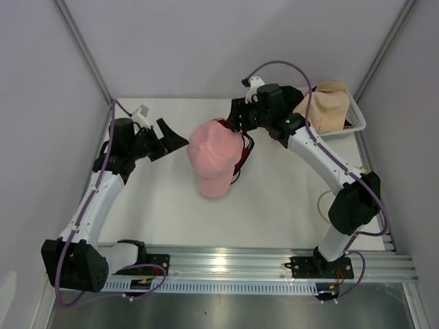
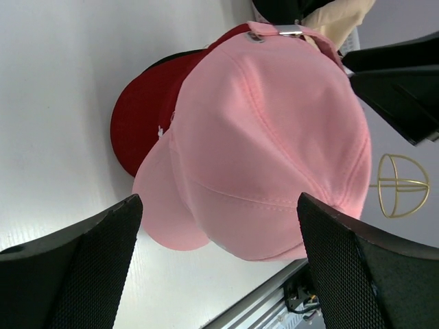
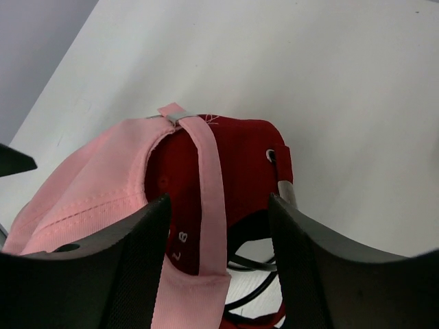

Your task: Stack the hats

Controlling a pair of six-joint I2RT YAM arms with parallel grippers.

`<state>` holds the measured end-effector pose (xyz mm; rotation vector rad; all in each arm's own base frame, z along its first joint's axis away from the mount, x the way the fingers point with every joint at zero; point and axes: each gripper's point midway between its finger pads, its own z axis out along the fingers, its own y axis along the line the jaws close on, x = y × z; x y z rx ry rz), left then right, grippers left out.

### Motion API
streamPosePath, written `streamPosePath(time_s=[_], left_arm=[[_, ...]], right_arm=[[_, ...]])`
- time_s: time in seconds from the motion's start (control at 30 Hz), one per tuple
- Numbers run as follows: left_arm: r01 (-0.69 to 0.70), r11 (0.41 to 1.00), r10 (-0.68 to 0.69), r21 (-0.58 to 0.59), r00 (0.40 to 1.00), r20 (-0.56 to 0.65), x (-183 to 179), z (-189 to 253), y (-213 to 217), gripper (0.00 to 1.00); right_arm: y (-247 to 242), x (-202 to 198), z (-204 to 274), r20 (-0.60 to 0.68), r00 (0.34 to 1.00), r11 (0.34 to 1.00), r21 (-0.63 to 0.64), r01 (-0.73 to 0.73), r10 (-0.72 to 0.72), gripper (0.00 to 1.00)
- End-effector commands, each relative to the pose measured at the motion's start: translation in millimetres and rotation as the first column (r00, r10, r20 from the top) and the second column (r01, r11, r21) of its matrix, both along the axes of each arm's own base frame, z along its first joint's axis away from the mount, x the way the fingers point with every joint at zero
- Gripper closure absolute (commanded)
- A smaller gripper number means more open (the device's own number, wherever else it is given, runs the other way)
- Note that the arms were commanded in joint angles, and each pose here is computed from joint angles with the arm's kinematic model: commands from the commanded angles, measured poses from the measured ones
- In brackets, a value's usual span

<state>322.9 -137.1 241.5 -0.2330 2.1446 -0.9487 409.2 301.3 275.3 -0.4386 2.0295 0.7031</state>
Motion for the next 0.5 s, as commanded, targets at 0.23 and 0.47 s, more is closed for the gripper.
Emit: streamPosePath(time_s=[0.23, 0.47], left_arm=[[0.122, 0.984, -0.148, 0.129, 0.965, 0.217, -25, 74, -29, 0.06], [0.179, 0.925, -0.256, 0.335, 0.945, 0.203, -31, 60, -59, 0.11]], right_arm=[[6, 22, -15, 0.020, 0.998, 0.993, -0.095, 0.068, -0.067, 0.43], [3, 27, -17, 0.032, 0.995, 0.989, -0.112, 0.095, -0.092, 0.71]])
